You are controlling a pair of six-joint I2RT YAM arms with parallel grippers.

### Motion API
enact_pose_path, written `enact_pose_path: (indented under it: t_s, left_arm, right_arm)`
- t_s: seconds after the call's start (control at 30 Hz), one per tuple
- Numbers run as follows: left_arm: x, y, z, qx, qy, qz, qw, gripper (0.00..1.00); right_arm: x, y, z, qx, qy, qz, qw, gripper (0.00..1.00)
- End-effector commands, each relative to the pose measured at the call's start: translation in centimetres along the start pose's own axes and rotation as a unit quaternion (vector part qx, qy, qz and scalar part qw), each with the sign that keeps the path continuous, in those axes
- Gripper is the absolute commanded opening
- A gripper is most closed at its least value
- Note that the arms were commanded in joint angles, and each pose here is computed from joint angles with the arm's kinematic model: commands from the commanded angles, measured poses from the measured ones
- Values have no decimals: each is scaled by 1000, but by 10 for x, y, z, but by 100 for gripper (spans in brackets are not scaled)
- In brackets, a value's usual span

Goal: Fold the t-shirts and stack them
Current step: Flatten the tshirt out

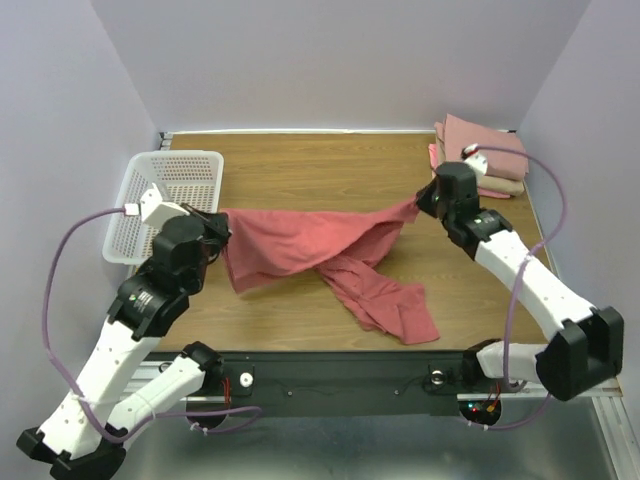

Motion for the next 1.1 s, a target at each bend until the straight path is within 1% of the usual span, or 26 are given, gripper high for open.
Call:
enact_pose_path:
  t_s: [0.0, 0.07, 0.1, 0.17, 0.2, 0.27, 0.3, 0.37, 0.4, 0.43, 0.6, 0.8, 0.9, 1.0, 1.07]
  left_arm:
    - [-44, 74, -30, -92, -63, -22, 994, 0]
    - [-56, 93, -41, -110, -78, -22, 991, 0]
    - [-68, 116, -57, -131, -96, -37, 986, 0]
    - [-77, 137, -69, -151, -103, -36, 982, 0]
    - [-86, 158, -86, -169, -122, -49, 977, 0]
    - [-94, 177, -105, -186, -146, -58, 970, 0]
    - [-98, 192, -121, -202, -165, -64, 963, 0]
    - [-104, 204, -136, -212, -189, -67, 956, 0]
    - [-107, 210, -146, -214, -206, -68, 953, 0]
    - [-110, 213, -150, -215, -213, -70, 951, 0]
    - [-112, 212, -153, -202, -220, -63, 952, 0]
    - [-115, 216, -164, -200, -240, -65, 948, 0]
    - [-122, 212, -152, -195, -230, -56, 952, 0]
    - [-129, 206, -129, -192, -209, -43, 958, 0]
    - [-139, 198, -103, -187, -185, -31, 964, 0]
  right_arm:
    - [30, 96, -56, -134, 39, 8, 990, 0]
    - [39, 124, -79, -166, 52, 12, 985, 0]
    - [47, 150, -100, -196, 63, 24, 978, 0]
    - [52, 174, -126, -225, 75, 25, 971, 0]
    - [57, 196, -151, -253, 87, 32, 963, 0]
    - [59, 215, -176, -278, 99, 40, 955, 0]
    - [62, 229, -196, -295, 112, 41, 948, 0]
    - [65, 241, -221, -306, 135, 39, 942, 0]
    - [68, 252, -242, -321, 154, 45, 934, 0]
    - [70, 254, -250, -321, 166, 43, 932, 0]
    - [72, 253, -290, -312, 224, 34, 923, 0]
    - [70, 260, -316, -322, 246, 31, 914, 0]
    - [73, 265, -317, -328, 243, 29, 912, 0]
    - [79, 267, -291, -322, 212, 14, 923, 0]
    - [83, 267, -269, -316, 186, 1, 930, 0]
Point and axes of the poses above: each gripper's point midway between its finger pads, its own z axis out along the fingers, its own x axis along the line the jaws close on, y = z × x, the point moved 3 cm from there along -z, back along the fingers, and after that the axes turned 1 degree about z, right-handed, at the moved point
